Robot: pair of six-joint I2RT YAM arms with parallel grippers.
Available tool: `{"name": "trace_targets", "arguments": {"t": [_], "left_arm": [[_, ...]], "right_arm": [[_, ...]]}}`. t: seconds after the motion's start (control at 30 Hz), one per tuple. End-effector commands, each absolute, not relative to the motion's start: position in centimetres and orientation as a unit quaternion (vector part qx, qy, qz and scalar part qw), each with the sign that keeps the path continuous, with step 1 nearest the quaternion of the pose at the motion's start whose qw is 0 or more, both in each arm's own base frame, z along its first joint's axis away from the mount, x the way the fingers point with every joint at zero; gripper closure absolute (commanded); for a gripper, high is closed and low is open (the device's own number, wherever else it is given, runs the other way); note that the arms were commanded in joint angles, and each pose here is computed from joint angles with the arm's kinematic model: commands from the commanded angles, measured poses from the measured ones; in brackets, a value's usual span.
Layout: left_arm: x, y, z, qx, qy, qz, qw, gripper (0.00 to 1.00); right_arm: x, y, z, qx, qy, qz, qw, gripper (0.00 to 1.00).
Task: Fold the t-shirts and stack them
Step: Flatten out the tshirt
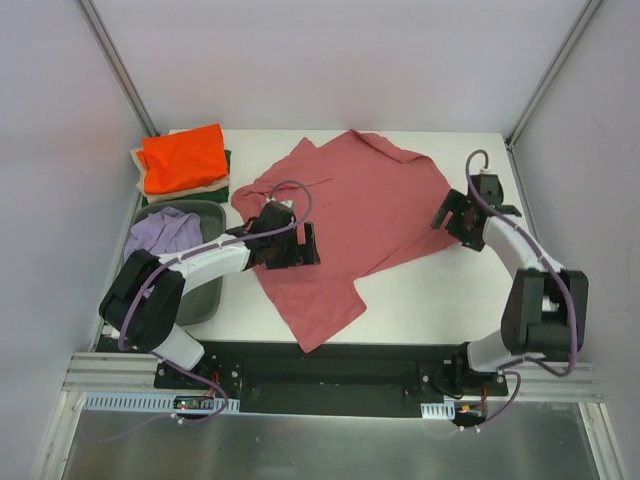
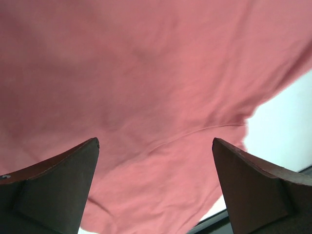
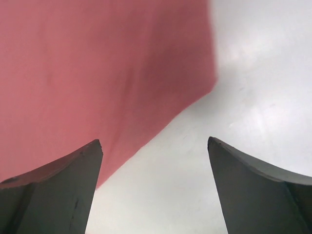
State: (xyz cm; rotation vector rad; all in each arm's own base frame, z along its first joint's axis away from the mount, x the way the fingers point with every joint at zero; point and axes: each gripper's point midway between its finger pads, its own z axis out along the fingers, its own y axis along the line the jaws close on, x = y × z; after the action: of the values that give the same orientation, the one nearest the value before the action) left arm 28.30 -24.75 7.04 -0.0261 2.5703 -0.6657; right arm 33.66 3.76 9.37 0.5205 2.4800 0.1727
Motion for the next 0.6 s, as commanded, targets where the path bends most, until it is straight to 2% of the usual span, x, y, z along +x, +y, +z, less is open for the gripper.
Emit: {"name": "trace_targets", "arguments": {"t": [0.0,0.13,0.2,0.27,0.33,0.57], "left_arm": [[27.3,-22.9,5.4,-0.051,0.941,-0.230,0.241,0.01],[27.2,-21.6,3.7,-0.063,0.949,-0.200,0.237,0.01],[27.8,-20.9,3.1,-0.074,0.951,-0.189,0.234,0.01],[28.8,-20.4,2.7,-0.084,0.952,-0.187,0.227,0.01],[30.1,-20.0,2.6,-0.089,0.954,-0.184,0.219,0.01],[35.6,-20.7,3.3,-0.066,0.955,-0.170,0.235,0.01]], "right_arm": [[36.0,-1.8,7.1,0.252,0.935,0.001,0.248,0.12],[38.6,-2.8,4.7,0.255,0.941,-0.006,0.222,0.19],[38.9,-3.4,3.5,0.255,0.946,-0.018,0.200,0.30],[38.9,-3.9,2.7,0.261,0.946,-0.030,0.188,0.56],[38.1,-4.4,2.6,0.271,0.946,-0.039,0.175,0.71],[30.6,-5.9,3.6,0.300,0.934,-0.105,0.161,0.88]]}}
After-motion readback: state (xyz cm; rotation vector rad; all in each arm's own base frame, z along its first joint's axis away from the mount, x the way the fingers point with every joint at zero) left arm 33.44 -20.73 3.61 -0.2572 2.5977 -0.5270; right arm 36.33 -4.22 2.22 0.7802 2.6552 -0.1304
